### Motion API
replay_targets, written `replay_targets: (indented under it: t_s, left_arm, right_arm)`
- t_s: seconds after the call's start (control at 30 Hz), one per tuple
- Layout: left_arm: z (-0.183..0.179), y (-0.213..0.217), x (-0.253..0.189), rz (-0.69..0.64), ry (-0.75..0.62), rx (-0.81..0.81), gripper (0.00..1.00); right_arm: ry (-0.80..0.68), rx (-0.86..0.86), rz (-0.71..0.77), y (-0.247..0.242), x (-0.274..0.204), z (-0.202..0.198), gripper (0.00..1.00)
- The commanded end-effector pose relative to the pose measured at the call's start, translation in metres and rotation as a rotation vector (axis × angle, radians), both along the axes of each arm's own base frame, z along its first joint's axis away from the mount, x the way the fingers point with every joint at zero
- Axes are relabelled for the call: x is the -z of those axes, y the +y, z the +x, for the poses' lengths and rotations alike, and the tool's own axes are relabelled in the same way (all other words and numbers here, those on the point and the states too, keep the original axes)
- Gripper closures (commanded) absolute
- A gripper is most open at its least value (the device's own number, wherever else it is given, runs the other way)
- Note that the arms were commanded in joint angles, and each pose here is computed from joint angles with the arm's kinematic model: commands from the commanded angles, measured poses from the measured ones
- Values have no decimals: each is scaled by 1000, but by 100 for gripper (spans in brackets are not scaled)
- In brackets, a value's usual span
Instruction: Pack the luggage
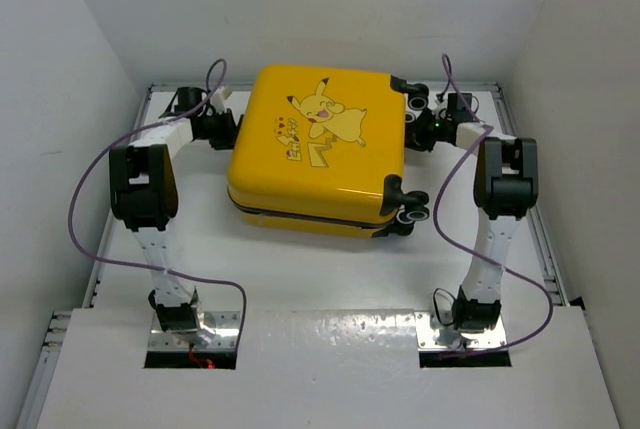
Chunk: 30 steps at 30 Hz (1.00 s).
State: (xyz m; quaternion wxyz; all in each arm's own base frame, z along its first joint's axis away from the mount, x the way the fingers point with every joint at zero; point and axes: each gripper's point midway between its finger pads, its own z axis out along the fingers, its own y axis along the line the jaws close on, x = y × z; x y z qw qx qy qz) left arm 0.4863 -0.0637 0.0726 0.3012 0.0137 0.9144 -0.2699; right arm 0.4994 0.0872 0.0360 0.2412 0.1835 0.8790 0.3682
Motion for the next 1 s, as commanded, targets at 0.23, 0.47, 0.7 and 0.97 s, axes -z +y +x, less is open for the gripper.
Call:
replay_targets:
  t_s: [0.23,0.47,0.7,0.97]
  left_arm:
    - [-55,16,45,31,295,-68,100]
    - [-57,7,58,16,349,-99,95]
    - [-82,22,73,67,418,-213,89]
    - [-76,37,73,-19,405,-298,100]
  right_arm:
    - [-391,-45,55,60,-96,153,74]
    - [-437,-72,33,78,-107,148,73]
    - [-370,-66,-50,35,-92,119,60]
    - [-443,46,-351,-137,-144,47,72]
